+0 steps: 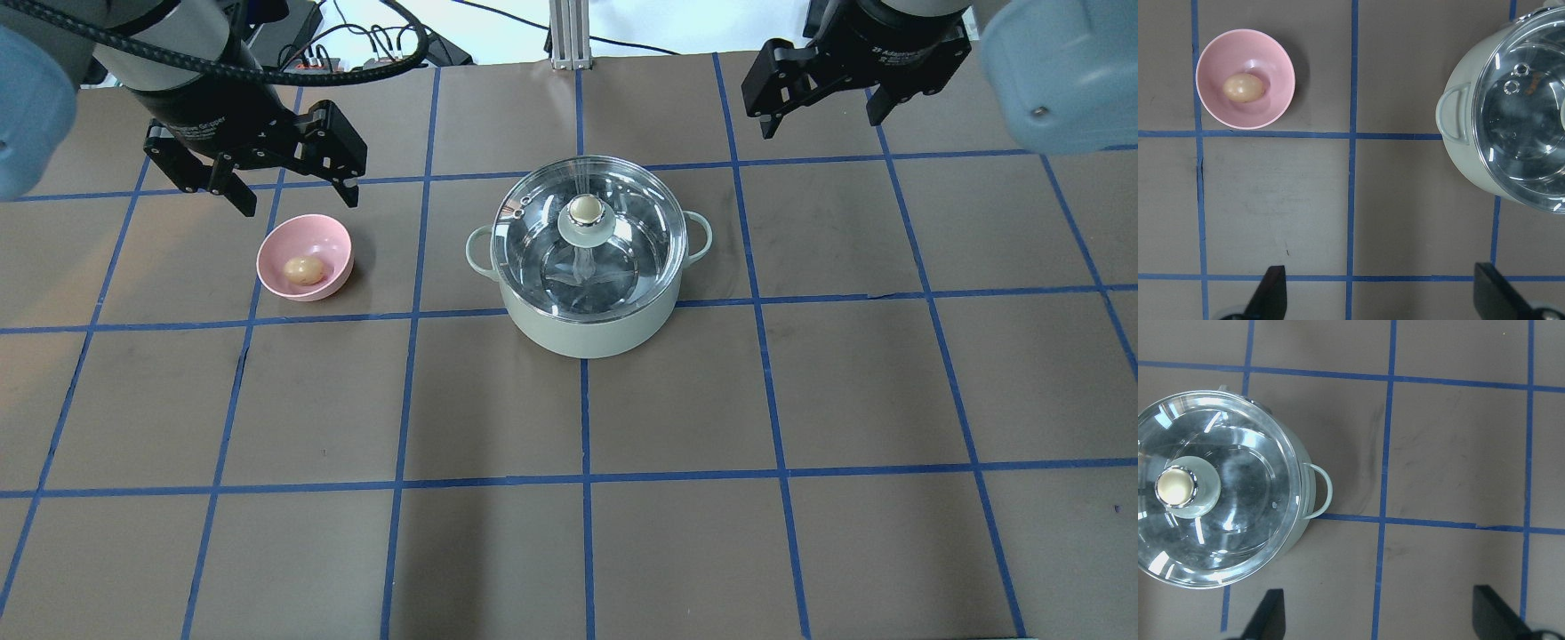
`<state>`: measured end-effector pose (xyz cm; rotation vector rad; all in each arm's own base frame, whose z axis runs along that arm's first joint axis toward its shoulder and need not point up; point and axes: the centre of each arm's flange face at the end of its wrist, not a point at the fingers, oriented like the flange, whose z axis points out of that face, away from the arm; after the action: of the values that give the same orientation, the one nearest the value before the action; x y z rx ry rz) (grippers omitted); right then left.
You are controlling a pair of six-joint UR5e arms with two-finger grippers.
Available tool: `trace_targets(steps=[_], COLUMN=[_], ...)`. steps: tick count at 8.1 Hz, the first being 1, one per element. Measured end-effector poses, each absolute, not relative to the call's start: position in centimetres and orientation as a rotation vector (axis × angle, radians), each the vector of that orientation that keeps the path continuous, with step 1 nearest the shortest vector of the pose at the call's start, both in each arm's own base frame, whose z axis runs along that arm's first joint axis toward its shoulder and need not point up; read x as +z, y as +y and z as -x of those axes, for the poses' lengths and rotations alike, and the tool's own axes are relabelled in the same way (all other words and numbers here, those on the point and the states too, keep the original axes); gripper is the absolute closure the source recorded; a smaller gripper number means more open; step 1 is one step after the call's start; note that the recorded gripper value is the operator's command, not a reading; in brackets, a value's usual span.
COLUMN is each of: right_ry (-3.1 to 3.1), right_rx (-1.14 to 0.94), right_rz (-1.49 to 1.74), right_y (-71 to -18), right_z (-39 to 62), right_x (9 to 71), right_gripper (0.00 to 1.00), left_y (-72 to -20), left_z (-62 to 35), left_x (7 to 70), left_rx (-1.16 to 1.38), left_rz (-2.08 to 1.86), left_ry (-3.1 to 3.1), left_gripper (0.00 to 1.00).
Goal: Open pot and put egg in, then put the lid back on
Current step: 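Lower the right gripper to the lid knob while the left approaches the bowl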
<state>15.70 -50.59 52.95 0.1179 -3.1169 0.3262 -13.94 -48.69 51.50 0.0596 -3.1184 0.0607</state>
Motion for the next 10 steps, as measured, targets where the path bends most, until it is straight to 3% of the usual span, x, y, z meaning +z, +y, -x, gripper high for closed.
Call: trace_targets(steps=[4, 7, 10], right_ry=[-3.189, -3.224, -3.237], right_rx=[0.237, 0.187, 0.194], right_rz=[-0.103, 0.101, 0.258], right_y=[-50.5, -54.8, -58.3], right_z=[-16.3, -17.9, -25.5], right_x=[52.3, 50.6, 45.9], right_gripper=[0.00, 0.00, 0.00], left_y=[-49.2, -51.1, -53.3], left_z=[13.5, 12.6, 9.4], left_x=[51.3, 50.3, 48.0], left_rx=[0.060, 0.125, 0.089], left_rz=[-0.072, -0.170, -0.856], left_ry=[-3.117, -3.111, -2.994], left_gripper=[0.00, 0.00, 0.00])
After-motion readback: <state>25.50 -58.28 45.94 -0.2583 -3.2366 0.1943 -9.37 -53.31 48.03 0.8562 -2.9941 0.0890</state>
